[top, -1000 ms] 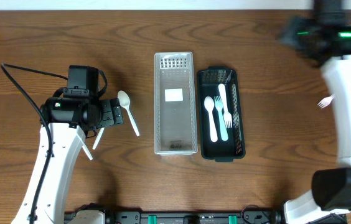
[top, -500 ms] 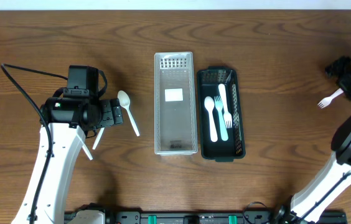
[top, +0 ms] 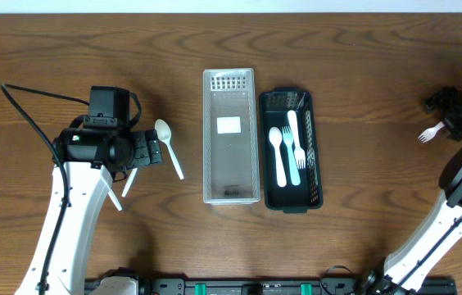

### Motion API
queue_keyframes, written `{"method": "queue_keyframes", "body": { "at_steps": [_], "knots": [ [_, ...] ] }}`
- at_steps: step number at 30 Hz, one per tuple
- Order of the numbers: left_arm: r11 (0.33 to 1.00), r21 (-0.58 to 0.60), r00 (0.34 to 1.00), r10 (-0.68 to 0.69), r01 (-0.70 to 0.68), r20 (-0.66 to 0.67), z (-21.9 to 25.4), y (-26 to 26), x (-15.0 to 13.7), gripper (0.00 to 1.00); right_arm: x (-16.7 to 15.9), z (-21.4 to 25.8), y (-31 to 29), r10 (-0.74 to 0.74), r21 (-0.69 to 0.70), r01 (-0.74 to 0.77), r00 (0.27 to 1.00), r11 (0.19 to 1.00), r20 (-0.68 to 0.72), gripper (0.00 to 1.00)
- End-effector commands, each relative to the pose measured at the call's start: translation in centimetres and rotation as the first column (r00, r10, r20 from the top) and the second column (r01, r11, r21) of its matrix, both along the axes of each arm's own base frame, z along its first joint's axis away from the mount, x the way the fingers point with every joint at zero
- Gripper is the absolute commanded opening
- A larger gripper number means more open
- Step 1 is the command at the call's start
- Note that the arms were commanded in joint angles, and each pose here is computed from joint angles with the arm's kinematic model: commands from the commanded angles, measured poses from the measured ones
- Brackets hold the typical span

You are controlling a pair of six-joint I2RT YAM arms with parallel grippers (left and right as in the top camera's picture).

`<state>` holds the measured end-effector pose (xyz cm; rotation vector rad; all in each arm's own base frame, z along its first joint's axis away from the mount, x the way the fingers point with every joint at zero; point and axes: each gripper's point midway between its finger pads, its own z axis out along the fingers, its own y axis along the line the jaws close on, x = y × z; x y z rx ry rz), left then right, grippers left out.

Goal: Pack container
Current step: 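Move the right gripper to the last white spoon and grasp it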

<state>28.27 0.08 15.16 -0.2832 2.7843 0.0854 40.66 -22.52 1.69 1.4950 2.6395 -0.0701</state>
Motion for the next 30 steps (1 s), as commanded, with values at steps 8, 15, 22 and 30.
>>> {"method": "queue_keyframes", "body": {
  "at_steps": [8,15,22,30],
  "knots": [
    [1.0,0.008,1.0,0.018,-0.018,0.004,0.18,0.34,0.2,0.98,-0.73,-2.92,-0.46,0.0,-0.004,0.0,0.998,1.0,-0.064,0.78],
    [1.0,0.007,1.0,0.018,-0.018,0.014,0.25,0.32,0.42,0.98,-0.66,-2.91,-0.5,0.0,-0.006,0.0,0.998,1.0,-0.061,0.6],
    [1.0,0.007,1.0,0.018,-0.018,0.017,0.28,0.32,0.49,0.98,-0.65,-2.91,-0.5,0.0,-0.006,0.0,0.998,1.0,-0.061,0.33],
    [1.0,0.007,1.0,0.018,-0.018,0.017,0.27,0.32,0.5,0.98,-0.62,-2.85,-0.44,0.001,-0.005,-0.002,0.998,1.0,-0.06,0.16]
  ]
}}
